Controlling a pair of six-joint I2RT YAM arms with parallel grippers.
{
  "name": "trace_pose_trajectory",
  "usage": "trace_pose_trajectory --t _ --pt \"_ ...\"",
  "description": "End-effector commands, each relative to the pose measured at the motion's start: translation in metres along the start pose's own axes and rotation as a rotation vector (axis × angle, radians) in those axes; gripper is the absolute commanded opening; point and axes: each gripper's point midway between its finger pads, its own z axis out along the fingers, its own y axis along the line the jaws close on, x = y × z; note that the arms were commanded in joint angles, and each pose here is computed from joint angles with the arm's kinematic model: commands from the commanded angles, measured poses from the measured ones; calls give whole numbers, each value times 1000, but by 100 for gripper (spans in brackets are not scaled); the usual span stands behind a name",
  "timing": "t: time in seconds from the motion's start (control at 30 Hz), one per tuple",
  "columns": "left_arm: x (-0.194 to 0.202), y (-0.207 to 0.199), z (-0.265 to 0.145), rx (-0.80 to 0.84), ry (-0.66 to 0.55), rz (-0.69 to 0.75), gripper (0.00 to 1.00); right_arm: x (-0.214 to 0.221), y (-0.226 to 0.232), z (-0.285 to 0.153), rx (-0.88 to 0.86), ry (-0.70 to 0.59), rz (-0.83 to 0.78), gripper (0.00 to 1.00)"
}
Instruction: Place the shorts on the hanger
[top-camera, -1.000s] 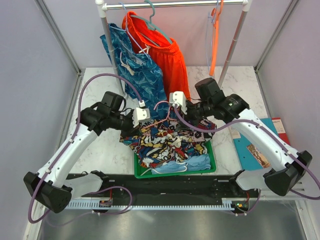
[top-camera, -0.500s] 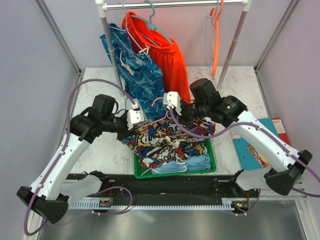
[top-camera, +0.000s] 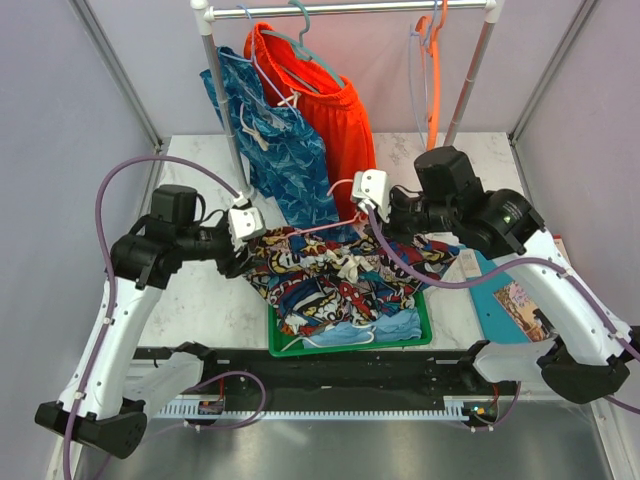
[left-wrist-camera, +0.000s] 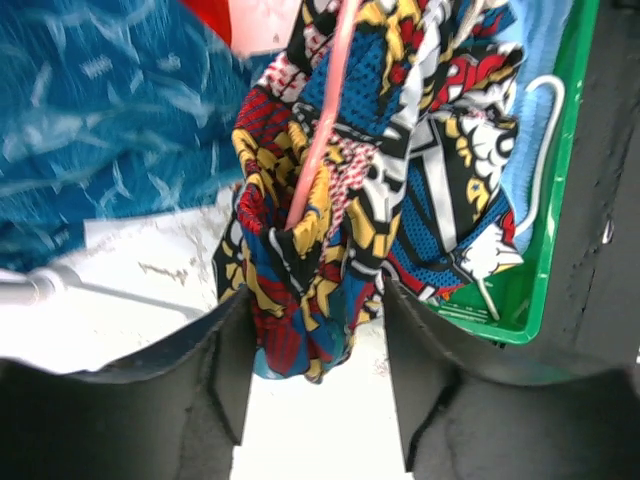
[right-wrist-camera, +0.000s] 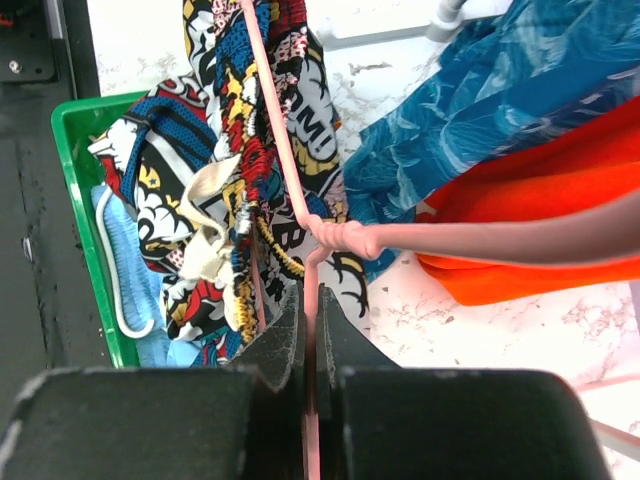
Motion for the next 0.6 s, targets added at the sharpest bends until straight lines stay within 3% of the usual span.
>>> trace_pose_trajectory --t 0.0,0.27,0.5,0.57 --pt "-48 0 -13 19 -142 24 62 -22 -10 -23 80 -56 20 0" --pt "-96 24 -19 -42 -253 103 63 -33 -15 -39 129 -65 113 0" --pt "-85 38 0 -37 -194 138 64 -32 -3 -45 98 -98 55 0" --pt "-79 33 8 1 -182 142 59 -35 -2 -46 93 -110 43 0"
